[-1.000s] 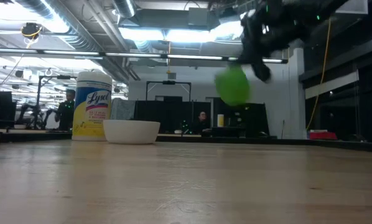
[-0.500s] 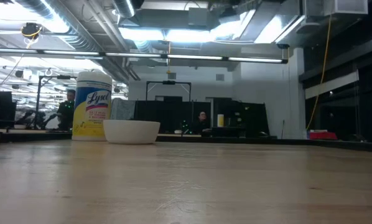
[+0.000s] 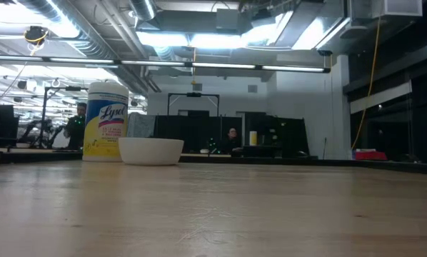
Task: Nest bowls inside each other
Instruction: Stack the green bowl on top of the red bowl
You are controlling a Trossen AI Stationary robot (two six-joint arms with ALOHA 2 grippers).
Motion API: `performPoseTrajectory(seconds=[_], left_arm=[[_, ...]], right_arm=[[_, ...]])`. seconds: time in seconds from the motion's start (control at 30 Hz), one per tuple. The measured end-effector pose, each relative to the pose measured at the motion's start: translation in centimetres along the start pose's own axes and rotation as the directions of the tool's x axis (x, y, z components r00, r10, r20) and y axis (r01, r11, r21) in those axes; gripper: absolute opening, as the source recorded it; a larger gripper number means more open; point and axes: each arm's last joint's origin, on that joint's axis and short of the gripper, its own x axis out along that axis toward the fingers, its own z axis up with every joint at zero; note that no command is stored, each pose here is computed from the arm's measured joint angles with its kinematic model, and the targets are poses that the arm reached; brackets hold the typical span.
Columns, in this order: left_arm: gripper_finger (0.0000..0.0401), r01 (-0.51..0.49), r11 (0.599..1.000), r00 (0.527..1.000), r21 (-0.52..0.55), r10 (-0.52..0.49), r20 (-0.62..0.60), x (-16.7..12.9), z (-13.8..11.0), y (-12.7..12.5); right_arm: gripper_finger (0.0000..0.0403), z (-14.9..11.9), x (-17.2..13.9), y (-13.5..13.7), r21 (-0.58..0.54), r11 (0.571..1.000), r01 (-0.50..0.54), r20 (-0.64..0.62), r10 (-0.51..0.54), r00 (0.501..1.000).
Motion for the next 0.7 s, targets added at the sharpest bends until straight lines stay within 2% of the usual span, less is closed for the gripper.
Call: performPoseTrajectory(seconds=[0.17,0.4,0.7], left_arm=[[0.0170,0.053,0.999,0.998,-0.012,-0.053,-0.034,2.2,-0.6,1.5],[0.0167,0.108,0.994,0.994,0.035,-0.107,-0.017,4.4,-0.7,3.0],[0.0166,0.158,0.986,0.987,0.060,-0.157,-0.015,6.1,-1.0,2.8]], right_arm=[[0.0000,0.2,0.2,-0.4,-0.020,1.000,-0.021,0.031,0.022,0.999],[0.0000,0.2,0.3,-0.6,-0.020,0.999,-0.025,0.032,0.026,0.999],[0.0000,0.1,0.4,-0.8,-0.018,1.000,-0.023,0.030,0.024,0.999]])
